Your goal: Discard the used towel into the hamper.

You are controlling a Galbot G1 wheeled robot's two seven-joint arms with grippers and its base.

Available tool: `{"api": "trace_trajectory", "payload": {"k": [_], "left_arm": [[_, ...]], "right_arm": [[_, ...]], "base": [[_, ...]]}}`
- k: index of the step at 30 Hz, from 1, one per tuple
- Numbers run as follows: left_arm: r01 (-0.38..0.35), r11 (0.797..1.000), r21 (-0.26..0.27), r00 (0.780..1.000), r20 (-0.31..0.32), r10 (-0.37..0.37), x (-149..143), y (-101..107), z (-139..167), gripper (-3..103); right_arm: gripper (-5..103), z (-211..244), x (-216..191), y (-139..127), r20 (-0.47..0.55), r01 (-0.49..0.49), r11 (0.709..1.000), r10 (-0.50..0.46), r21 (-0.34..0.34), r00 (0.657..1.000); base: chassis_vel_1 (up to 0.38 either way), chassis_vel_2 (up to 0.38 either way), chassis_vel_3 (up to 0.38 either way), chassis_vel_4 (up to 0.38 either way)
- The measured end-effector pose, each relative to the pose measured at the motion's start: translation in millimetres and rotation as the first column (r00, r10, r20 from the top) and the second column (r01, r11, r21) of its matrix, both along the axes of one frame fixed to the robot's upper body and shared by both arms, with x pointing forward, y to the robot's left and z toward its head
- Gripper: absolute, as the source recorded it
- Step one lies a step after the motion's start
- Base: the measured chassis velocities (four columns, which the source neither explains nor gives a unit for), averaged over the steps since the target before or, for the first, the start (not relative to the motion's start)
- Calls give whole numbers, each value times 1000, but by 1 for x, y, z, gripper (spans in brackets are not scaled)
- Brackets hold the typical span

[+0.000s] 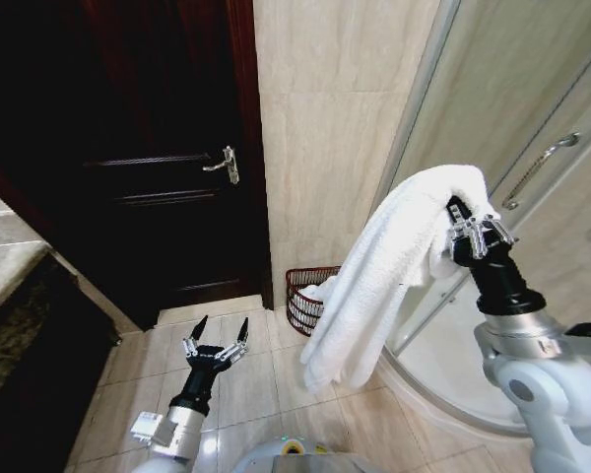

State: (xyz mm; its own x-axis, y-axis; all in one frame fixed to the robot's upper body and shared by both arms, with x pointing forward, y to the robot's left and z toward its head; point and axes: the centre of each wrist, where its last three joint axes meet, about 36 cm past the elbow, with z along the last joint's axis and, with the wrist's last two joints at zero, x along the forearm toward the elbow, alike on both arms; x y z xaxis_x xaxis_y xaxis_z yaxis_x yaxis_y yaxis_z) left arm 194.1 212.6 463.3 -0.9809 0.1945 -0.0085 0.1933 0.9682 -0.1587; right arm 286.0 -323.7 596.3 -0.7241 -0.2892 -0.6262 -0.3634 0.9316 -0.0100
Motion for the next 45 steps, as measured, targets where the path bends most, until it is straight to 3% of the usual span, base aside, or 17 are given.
{"api": "trace_trajectory", "payload": {"k": [17,24,45], "left_arm": [[0,1000,0,1000,0,0,0,0,0,100],[0,1000,0,1000,0,0,0,0,0,100],[0,1000,0,1000,0,0,0,0,0,100]], "right_arm": [[8,5,15,-9,44,22,1000,-21,-15,999],[8,9,23,-8,49,-16,999,17,-30,999],[8,1,28,-4,53,-44,999,43,21,998]], "base": [[0,0,0,0],[0,0,0,0],[0,0,0,0]]}}
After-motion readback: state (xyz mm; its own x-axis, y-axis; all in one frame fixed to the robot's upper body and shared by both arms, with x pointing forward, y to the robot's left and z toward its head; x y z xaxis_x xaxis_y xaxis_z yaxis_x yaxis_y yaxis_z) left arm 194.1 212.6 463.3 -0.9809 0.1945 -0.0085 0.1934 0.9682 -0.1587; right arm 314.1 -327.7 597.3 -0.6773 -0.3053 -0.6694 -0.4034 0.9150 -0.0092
